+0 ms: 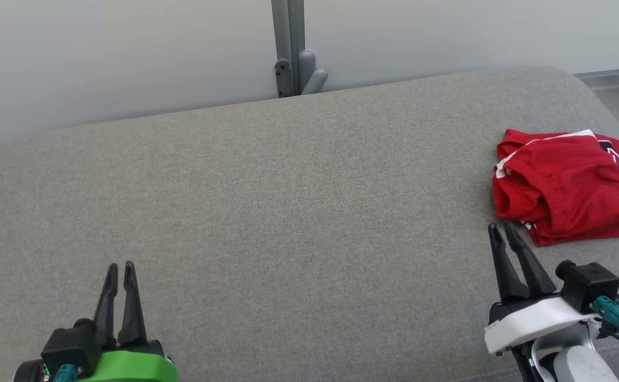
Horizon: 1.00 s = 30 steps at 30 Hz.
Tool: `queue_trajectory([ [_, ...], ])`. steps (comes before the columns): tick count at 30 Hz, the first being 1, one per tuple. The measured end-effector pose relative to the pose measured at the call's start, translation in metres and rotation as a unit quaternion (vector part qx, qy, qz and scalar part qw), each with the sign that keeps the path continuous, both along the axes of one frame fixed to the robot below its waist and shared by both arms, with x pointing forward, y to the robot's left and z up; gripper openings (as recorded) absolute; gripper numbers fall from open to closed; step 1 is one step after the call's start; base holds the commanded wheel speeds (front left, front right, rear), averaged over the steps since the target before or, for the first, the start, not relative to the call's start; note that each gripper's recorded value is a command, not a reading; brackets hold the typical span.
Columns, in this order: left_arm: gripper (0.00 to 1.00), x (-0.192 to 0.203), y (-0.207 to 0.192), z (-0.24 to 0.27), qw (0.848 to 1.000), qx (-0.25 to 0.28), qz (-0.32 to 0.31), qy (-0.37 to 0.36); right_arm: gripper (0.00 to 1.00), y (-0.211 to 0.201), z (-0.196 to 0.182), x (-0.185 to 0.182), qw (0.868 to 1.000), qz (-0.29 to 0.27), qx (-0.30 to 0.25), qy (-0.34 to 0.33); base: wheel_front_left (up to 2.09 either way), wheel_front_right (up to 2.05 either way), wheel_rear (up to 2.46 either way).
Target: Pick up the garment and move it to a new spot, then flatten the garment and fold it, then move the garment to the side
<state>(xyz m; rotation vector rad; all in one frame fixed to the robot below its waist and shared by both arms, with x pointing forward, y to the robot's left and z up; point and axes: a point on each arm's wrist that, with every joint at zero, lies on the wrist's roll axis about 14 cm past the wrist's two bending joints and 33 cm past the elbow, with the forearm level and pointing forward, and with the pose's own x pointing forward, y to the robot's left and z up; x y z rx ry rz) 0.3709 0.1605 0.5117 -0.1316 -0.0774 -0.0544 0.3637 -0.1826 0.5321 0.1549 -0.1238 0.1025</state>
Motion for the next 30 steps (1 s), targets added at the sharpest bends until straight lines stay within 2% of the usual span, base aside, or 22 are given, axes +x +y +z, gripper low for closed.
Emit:
queue_trajectory([
  [4,0.00,-0.002,0.000,-0.010,1.000,-0.021,0.001,0.020,0.00,-0.001,-0.013,-0.002,0.999,-0.004,0.024,0.025,0.00,0.00,0.00],
  [14,0.00,0.000,0.005,-0.022,0.992,-0.112,0.014,0.054,0.00,-0.014,-0.021,0.004,0.992,-0.022,0.111,0.054,0.00,0.00,0.00],
  [30,0.00,0.010,0.008,-0.023,0.968,-0.239,0.021,0.070,0.00,-0.027,-0.029,0.014,0.968,-0.038,0.232,0.084,0.00,0.00,0.00],
])
